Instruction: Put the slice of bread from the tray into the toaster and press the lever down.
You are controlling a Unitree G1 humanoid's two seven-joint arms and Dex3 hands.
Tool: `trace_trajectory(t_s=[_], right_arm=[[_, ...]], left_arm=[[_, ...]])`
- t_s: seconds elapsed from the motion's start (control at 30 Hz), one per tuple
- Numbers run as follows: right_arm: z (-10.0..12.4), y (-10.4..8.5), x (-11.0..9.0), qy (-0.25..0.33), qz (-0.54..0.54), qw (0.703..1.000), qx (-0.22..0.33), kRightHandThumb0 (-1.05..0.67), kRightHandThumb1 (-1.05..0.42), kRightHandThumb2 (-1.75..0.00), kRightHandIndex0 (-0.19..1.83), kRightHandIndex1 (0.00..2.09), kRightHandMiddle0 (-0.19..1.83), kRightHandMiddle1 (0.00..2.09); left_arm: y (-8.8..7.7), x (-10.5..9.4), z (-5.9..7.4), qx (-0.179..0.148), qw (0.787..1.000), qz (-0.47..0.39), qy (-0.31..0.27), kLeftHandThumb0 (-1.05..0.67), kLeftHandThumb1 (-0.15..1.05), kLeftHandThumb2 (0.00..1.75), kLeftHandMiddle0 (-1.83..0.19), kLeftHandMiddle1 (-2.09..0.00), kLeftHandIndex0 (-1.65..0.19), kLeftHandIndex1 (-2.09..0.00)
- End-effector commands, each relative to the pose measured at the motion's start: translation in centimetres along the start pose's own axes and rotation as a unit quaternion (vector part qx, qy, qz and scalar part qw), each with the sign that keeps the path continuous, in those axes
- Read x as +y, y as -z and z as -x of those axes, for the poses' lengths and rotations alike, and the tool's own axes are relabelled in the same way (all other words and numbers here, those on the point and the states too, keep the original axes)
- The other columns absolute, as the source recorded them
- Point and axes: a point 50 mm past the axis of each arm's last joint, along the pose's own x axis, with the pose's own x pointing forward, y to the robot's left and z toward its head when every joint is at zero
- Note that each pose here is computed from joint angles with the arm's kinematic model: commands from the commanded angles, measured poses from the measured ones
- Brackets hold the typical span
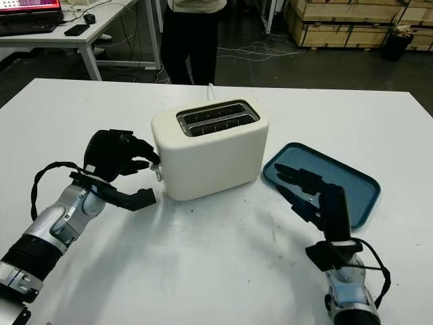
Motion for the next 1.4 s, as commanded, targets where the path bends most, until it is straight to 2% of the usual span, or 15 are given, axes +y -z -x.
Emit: trace_trajectory(t_s=[0.0, 0.07, 0.1, 0.2, 0.27, 0.4, 0.6, 0.7, 0.97, 1.03, 1.13, 1.23, 1.37], right_arm=[[0.6, -0.4, -1.0, 0.005, 0.004, 1.0, -0.001, -0.16, -0.92, -0.12, 1.05, 0.03, 0.91, 0.01], [0.7, -0.3, -1.3, 0.0, 0.012, 1.0, 0.009, -0.18, -0.92, -0.12, 1.03, 0.02, 0.91, 0.0], [0.7, -0.1, -1.4, -0.006, 0.018, 1.0, 0.011, -0.18, -0.92, -0.12, 1.03, 0.02, 0.91, 0.0], [0.1, 0.0, -1.4, -0.032, 0.031, 0.999, 0.009, -0.18, -0.92, -0.13, 1.04, 0.02, 0.91, 0.0], [-0.4, 0.1, -1.2, -0.046, 0.035, 0.998, 0.008, -0.19, -0.92, -0.12, 1.04, 0.02, 0.92, 0.01], [-0.9, 0.4, -0.6, -0.059, 0.025, 0.998, 0.009, -0.17, -0.92, -0.11, 1.05, 0.02, 0.92, 0.01], [-1.0, 0.1, -0.4, -0.056, 0.023, 0.998, 0.004, -0.15, -0.92, -0.12, 1.05, 0.02, 0.92, 0.0], [-0.9, 0.2, -0.4, -0.049, 0.021, 0.999, 0.002, -0.15, -0.92, -0.12, 1.05, 0.02, 0.92, 0.0], [-1.0, 0.2, -0.2, -0.047, 0.014, 0.999, 0.001, -0.15, -0.92, -0.13, 1.05, 0.02, 0.91, 0.0], [-1.2, 0.2, -0.2, -0.048, 0.016, 0.999, -0.003, -0.16, -0.92, -0.13, 1.04, 0.01, 0.91, 0.0], [-1.7, -0.1, -0.3, -0.048, 0.013, 0.999, -0.009, -0.15, -0.92, -0.1, 0.99, 0.0, 0.87, 0.0], [-2.5, -0.5, -0.8, -0.046, 0.016, 0.999, -0.024, -0.18, -0.92, -0.07, 0.96, 0.0, 0.82, 0.0], [-4.2, -1.3, -1.7, -0.044, -0.006, 0.998, -0.042, -0.21, -0.92, -0.05, 0.93, 0.0, 0.79, 0.0]], left_arm=[[-7.1, -10.7, 6.0, -0.044, 0.967, 0.112, 0.223, -0.09, 0.73, 0.01, -1.02, -0.9, -1.32, -0.01], [-8.3, -12.4, 7.6, -0.006, 0.967, 0.161, 0.196, -0.04, 0.73, 0.0, -0.98, -1.19, -1.31, -0.01], [-8.7, -13.4, 8.6, 0.024, 0.964, 0.177, 0.196, -0.02, 0.75, 0.01, -0.92, -1.26, -1.29, 0.0], [-8.3, -15.4, 10.9, 0.095, 0.953, 0.186, 0.219, -0.02, 0.79, 0.02, -0.84, -1.26, -1.26, 0.0], [-7.5, -15.3, 11.1, 0.11, 0.953, 0.181, 0.215, 0.01, 0.8, 0.02, -0.85, -1.32, -1.24, 0.0], [-6.7, -14.7, 10.1, 0.119, 0.955, 0.17, 0.211, -0.01, 0.82, 0.01, -0.75, -1.54, -1.23, 0.0], [-6.3, -14.4, 9.3, 0.096, 0.962, 0.146, 0.209, -0.07, 0.8, 0.01, -0.83, -1.31, -1.23, -0.02], [-6.2, -13.9, 8.8, 0.085, 0.966, 0.146, 0.195, -0.04, 0.78, 0.01, -0.85, -1.39, -1.26, -0.02], [-5.9, -13.2, 8.2, 0.079, 0.968, 0.153, 0.182, -0.03, 0.79, 0.0, -0.85, -1.34, -1.24, -0.01], [-5.7, -12.5, 7.9, 0.074, 0.972, 0.159, 0.153, -0.01, 0.76, 0.0, -0.88, -1.36, -1.28, -0.03], [-5.2, -9.6, 7.0, 0.071, 0.978, 0.175, 0.092, -0.06, 0.76, 0.01, -0.86, -1.32, -1.26, -0.02], [-4.5, -6.1, 6.2, 0.057, 0.984, 0.168, 0.004, -0.18, 0.73, 0.01, -0.8, -1.23, -1.16, 0.0], [-3.3, -0.1, 5.4, 0.049, 0.986, 0.146, -0.069, -0.31, 0.76, 0.01, -0.67, -1.17, -0.99, 0.0]])
